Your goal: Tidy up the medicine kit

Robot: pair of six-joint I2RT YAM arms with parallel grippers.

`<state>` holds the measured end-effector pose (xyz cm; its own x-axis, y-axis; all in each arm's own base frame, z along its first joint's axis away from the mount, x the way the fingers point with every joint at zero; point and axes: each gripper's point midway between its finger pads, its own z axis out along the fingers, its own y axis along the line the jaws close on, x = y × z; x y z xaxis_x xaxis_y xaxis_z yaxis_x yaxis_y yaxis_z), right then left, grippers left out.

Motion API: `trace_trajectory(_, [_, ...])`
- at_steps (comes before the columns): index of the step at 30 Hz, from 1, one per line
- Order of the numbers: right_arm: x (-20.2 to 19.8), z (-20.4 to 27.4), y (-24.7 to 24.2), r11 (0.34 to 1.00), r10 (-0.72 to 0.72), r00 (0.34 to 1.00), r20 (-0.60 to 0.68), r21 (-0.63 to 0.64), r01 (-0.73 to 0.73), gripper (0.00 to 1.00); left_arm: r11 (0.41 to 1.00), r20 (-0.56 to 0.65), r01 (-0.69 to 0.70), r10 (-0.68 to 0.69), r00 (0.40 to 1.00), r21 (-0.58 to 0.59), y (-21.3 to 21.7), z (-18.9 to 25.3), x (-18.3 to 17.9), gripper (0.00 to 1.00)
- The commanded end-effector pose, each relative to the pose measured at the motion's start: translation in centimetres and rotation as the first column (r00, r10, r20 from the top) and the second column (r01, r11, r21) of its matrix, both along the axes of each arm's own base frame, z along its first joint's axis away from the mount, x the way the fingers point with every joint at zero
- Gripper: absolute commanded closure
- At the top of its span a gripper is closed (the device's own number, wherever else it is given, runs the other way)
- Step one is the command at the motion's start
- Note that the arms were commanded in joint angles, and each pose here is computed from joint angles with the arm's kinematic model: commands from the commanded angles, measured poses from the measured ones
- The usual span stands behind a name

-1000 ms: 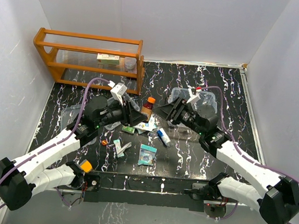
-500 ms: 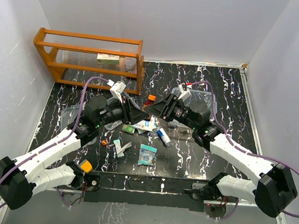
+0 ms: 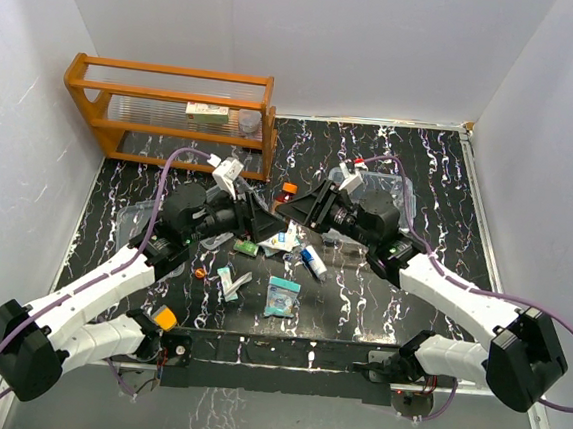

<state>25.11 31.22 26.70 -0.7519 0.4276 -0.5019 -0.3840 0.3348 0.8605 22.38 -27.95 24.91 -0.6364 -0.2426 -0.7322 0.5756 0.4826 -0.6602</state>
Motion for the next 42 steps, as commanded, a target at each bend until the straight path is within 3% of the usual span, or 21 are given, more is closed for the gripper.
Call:
trace_trajectory(1, [0.9, 4.3, 0.1, 1.0, -0.016, 0.992, 0.127, 0.027, 0.013, 0.64, 0.999, 0.047, 0.03, -0.031, 0.998, 0.013, 0.0, 1.9, -0.6, 0.29])
trace_trajectory(4, [1.8, 4.3, -0.5, 0.999, -0.02, 0.989, 0.148, -0.045, 0.027, 0.64, 0.996, 0.085, -0.02, 0.013, 0.996, 0.084, 1.2, 1.9, -0.2, 0.18])
trace_trajectory(9, [4.3, 3.6, -3.1, 0.976, -0.035, 0.987, 0.155, -0.209, 0.068, 0.64, 0.949, 0.24, -0.214, 0.158, 0.958, 0.233, 5.6, 3.1, 1.2, 0.16])
trace_trajectory(16, [9.2, 0.7, -10.6, 0.874, -0.17, 0.981, 0.091, -0.446, 0.193, 0.64, 0.859, 0.385, -0.382, 0.243, 0.89, 0.34, 10.0, 3.7, 2.0, 0.14])
trace_trajectory(18, [10.8, -1.6, -13.3, 0.816, -0.252, 0.965, 0.069, -0.522, 0.25, 0.65, 0.852, 0.394, -0.394, 0.249, 0.885, 0.345, 10.4, 3.2, 1.9, 0.14])
trace_trajectory(23, [12.3, -3.5, -16.7, 0.75, -0.313, 0.949, 0.048, -0.6, 0.278, 0.65, 0.858, 0.4, -0.392, 0.248, 0.882, 0.332, 10.6, 3.3, 1.4, 0.14])
trace_trajectory(31, [13.1, -8.3, -18.9, 0.641, -0.36, 0.932, -0.039, -0.736, 0.217, 0.65, 0.887, 0.381, -0.367, 0.248, 0.891, 0.281, 10.1, 3.7, 0.8, 0.14])
trace_trajectory(35, [13.6, -10.3, -19.0, 0.624, -0.36, 0.93, -0.068, -0.759, 0.186, 0.66, 0.891, 0.369, -0.369, 0.261, 0.892, 0.262, 10.0, 3.6, 0.7, 0.14])
trace_trajectory(42, [14.6, -12.4, -17.8, 0.651, -0.324, 0.937, -0.132, -0.749, 0.119, 0.67, 0.886, 0.361, -0.389, 0.287, 0.887, 0.251, 10.5, 3.6, 0.6, 0.14])
